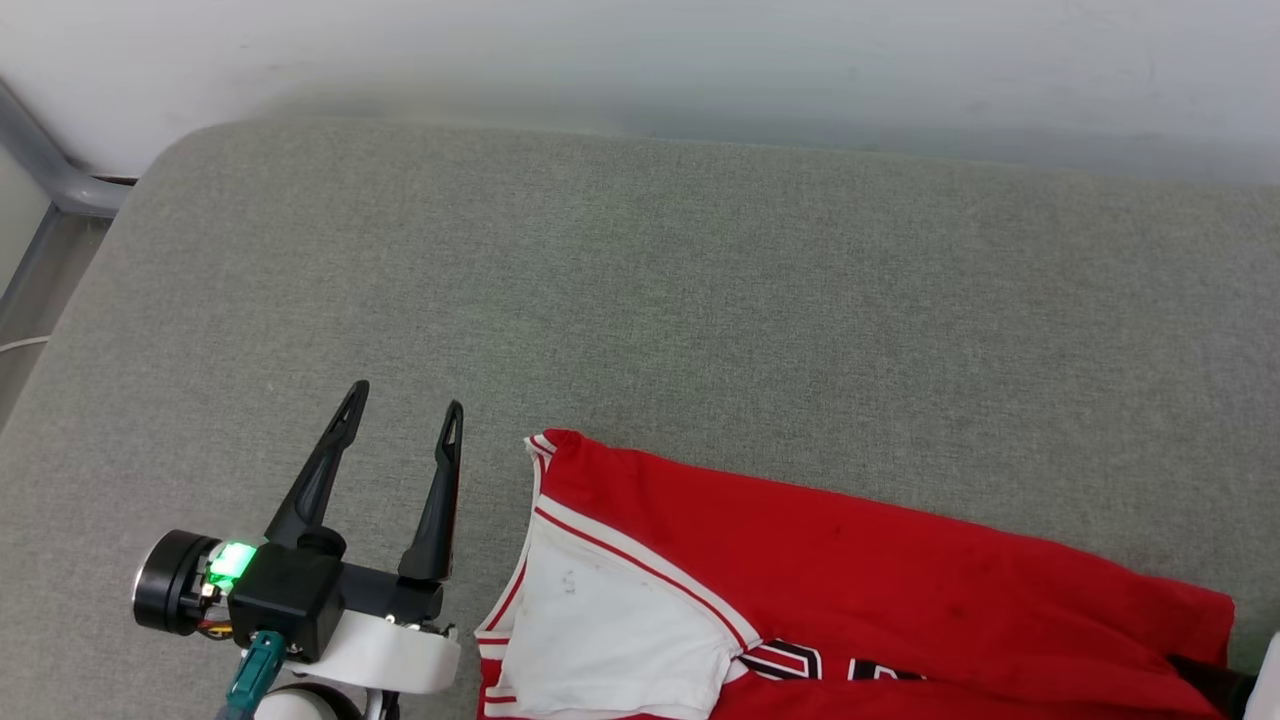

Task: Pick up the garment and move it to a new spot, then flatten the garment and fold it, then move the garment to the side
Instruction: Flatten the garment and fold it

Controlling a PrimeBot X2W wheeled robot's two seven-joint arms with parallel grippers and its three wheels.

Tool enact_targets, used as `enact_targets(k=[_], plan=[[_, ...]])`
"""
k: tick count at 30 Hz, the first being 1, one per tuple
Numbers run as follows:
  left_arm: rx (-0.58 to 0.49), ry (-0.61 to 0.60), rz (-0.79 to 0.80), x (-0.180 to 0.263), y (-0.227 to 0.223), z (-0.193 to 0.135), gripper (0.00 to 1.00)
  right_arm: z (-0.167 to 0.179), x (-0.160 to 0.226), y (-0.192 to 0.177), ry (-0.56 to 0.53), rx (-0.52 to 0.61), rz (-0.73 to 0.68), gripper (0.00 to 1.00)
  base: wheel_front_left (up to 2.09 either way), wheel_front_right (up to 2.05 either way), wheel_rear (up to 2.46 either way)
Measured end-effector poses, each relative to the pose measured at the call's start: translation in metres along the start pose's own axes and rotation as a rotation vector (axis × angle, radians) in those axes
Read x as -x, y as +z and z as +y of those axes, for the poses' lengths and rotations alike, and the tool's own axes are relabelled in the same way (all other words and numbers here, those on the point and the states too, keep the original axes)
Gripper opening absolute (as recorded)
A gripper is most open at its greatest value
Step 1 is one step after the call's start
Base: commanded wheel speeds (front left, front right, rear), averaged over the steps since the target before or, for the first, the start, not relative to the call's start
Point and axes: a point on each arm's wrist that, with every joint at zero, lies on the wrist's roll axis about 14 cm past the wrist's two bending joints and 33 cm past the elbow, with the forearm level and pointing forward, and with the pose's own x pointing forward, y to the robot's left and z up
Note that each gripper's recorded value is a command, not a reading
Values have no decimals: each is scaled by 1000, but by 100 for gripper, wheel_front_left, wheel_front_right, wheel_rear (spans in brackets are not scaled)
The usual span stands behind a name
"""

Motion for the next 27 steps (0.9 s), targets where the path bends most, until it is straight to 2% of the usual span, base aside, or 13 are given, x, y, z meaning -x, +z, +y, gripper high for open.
enact_targets(k=[5, 13, 14, 15, 16, 27], plan=[[0, -6, 4, -1, -2, -1, 100, 8, -6, -3, 18, 24, 21, 100, 0, 0, 0], [6, -12, -1, 1, 0, -2, 100, 38, -7, -5, 125, 23, 13, 100, 0, 0, 0], [6, -12, -2, 1, 0, -2, 100, 39, -7, -6, 127, 25, 12, 58, 0, 0, 0], [10, -12, -2, 1, 0, -2, 100, 39, -8, -6, 126, 29, 10, 5, 0, 0, 0], [11, -12, -2, 1, 0, -2, 100, 38, -8, -6, 125, 28, 5, 0, 0, 0, 0], [14, -20, 3, 4, -2, -3, 100, 24, -9, -1, 98, 42, -61, 0, 0, 0, 0]])
